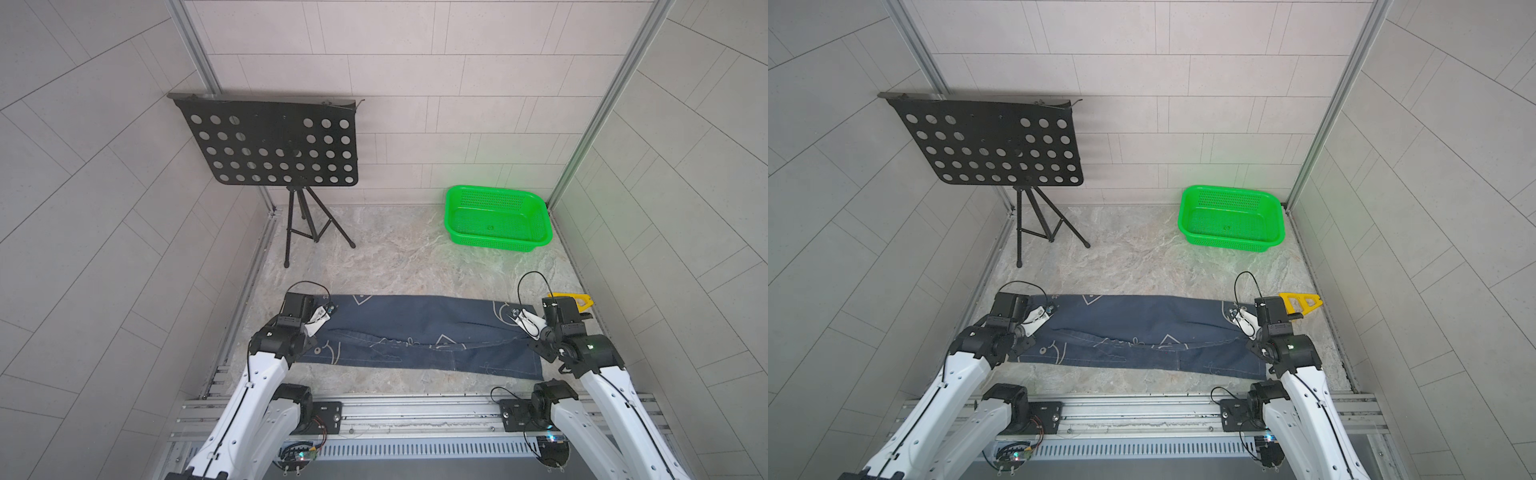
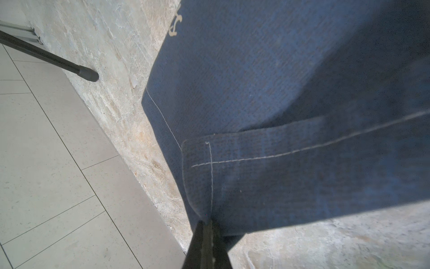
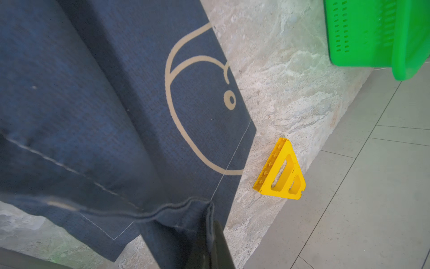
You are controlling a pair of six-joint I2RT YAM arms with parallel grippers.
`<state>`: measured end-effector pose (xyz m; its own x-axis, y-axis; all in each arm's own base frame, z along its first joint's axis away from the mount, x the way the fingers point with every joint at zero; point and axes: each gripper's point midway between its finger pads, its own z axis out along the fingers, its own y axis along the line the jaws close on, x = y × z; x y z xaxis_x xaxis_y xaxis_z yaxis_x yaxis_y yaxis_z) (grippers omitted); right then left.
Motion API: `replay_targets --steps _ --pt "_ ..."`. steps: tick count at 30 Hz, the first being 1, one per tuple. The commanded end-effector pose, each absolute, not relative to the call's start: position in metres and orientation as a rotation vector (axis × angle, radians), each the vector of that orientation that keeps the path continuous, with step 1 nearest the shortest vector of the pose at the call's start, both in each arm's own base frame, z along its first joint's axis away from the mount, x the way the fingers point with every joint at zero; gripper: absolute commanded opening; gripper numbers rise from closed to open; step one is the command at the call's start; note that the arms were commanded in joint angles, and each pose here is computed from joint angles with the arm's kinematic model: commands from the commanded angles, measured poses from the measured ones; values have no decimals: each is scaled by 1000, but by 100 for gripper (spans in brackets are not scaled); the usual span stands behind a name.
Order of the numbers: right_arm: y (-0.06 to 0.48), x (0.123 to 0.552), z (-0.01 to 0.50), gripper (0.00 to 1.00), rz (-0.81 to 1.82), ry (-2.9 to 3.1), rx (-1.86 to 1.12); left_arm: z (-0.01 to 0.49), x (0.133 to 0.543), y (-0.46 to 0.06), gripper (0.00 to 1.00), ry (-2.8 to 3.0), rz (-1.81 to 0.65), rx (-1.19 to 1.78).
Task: Roll up the pillowcase
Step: Fold the pillowcase at the center of the board.
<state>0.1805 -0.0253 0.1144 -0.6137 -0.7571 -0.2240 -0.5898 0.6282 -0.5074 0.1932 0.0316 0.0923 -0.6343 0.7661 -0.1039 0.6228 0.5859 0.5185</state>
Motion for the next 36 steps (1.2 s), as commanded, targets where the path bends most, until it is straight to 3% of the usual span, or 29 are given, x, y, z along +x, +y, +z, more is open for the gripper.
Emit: replay_targets --steps 1,16,32,36 --pt "-26 185 140 0 -562 2389 -1000 114 202 36 0 2454 705 1127" --pt "-20 160 157 0 -526 2383 -1053 130 184 34 0 2451 670 1140" --pt "-15 138 91 0 -490 2474 -1353 72 147 37 0 2608 597 1344" --pt "-12 135 85 0 -472 2470 -1396 68 148 35 4 2603 579 1376"
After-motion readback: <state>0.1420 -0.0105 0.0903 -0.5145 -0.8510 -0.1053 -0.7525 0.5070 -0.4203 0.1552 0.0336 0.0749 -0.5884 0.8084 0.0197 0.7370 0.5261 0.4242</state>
